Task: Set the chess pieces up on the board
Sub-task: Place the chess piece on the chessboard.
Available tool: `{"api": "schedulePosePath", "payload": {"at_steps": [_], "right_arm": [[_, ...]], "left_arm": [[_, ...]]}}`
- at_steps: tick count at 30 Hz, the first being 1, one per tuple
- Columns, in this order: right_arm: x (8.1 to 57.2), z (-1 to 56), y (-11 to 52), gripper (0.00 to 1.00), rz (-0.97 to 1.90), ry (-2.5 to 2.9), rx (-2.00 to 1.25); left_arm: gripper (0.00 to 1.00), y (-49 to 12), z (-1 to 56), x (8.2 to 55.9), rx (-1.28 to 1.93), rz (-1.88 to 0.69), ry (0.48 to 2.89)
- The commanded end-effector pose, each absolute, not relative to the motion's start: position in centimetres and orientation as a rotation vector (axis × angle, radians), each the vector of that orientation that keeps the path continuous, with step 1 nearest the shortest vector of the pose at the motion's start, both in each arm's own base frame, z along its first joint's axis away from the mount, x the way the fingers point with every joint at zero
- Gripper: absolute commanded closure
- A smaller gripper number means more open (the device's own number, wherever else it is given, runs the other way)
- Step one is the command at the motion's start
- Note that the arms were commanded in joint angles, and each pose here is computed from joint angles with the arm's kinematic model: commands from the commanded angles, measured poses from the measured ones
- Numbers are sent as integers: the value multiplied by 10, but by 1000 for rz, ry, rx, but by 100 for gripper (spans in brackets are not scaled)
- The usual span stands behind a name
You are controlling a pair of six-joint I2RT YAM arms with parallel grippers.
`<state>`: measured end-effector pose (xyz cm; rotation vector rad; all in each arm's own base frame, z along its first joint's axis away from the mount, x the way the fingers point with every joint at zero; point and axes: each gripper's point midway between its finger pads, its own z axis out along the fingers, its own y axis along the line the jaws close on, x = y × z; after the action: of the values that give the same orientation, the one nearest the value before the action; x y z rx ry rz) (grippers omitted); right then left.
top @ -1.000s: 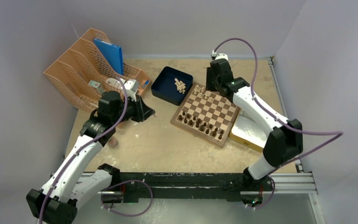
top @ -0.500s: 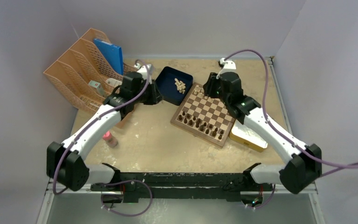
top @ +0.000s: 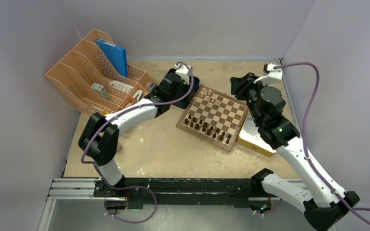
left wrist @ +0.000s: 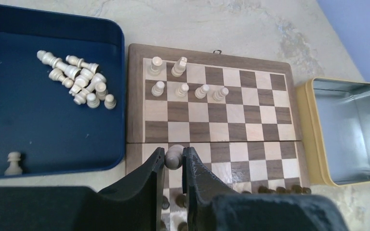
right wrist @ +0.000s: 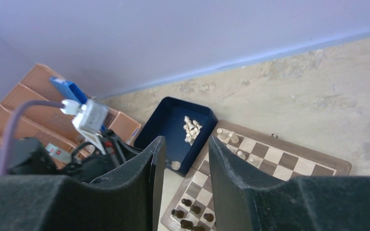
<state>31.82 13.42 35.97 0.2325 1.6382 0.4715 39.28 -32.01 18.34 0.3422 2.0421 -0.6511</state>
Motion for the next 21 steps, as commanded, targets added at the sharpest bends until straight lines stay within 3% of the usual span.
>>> {"api": "schedulePosePath", "payload": {"at_steps": [1,10,21], "right_arm": [[309,393,114,59,458,1534,297],[306,404,106,58,414,1523,295],[297,408,97,58,401,1498,303]], "left_arm": [[100,-354,221,413,407,-664,1814],[100,-378,181,419,449,-632,1813],[100,-404,180,426,521,-623,1743]]}}
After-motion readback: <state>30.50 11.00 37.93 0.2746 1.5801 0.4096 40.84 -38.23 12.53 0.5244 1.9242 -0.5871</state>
